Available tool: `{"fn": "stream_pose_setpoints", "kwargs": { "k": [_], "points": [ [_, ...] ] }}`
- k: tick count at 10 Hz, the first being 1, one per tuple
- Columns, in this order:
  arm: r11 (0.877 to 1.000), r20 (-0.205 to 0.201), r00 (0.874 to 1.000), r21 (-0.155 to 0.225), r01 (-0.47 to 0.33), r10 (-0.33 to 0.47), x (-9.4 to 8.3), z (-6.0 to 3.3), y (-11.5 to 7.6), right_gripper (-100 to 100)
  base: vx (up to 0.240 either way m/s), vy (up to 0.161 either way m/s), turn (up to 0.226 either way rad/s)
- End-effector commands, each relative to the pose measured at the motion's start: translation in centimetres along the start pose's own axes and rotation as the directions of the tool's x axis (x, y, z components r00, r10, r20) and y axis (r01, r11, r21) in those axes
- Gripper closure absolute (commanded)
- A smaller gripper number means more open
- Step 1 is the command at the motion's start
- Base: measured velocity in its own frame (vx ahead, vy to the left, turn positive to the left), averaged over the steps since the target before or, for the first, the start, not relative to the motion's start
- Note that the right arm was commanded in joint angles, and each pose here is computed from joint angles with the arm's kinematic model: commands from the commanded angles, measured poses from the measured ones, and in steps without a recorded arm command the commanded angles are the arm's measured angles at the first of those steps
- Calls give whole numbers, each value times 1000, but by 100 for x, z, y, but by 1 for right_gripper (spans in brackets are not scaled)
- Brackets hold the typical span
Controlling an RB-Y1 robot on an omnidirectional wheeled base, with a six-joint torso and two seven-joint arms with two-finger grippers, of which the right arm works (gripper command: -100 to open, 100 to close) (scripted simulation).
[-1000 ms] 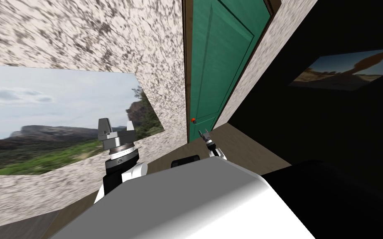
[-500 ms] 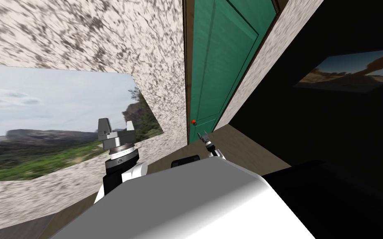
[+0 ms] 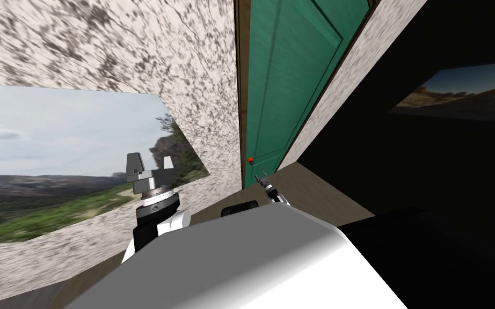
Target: Pull the door open
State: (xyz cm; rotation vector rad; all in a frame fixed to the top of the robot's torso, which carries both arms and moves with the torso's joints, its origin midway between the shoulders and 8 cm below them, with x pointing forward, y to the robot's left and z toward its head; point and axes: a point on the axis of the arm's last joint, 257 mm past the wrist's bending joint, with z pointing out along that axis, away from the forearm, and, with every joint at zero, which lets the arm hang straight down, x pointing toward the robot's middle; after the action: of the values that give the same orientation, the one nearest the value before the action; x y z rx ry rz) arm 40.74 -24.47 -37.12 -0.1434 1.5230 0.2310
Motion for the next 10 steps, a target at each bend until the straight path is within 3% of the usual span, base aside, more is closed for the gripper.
{"fn": "stream_pose_setpoints", "kwargs": {
  "k": [1, 3, 4, 8, 10],
  "points": [
    [999, -28, 999, -10, 31, -31, 120, -40, 26, -100, 101, -65, 27],
    [999, -30, 999, -11, 32, -33, 135, -49, 23, -100, 63, -53, 12],
    [999, -37, 999, 13, 34, -33, 169, -174, -181, -100, 42, 136, 219],
    [998, -42, 999, 62, 33, -30, 191, -407, -555, -100, 89, 172, 138],
    [994, -42, 999, 108, 35, -30, 177, -627, -891, -100, 176, 73, 217]
  ]
}}
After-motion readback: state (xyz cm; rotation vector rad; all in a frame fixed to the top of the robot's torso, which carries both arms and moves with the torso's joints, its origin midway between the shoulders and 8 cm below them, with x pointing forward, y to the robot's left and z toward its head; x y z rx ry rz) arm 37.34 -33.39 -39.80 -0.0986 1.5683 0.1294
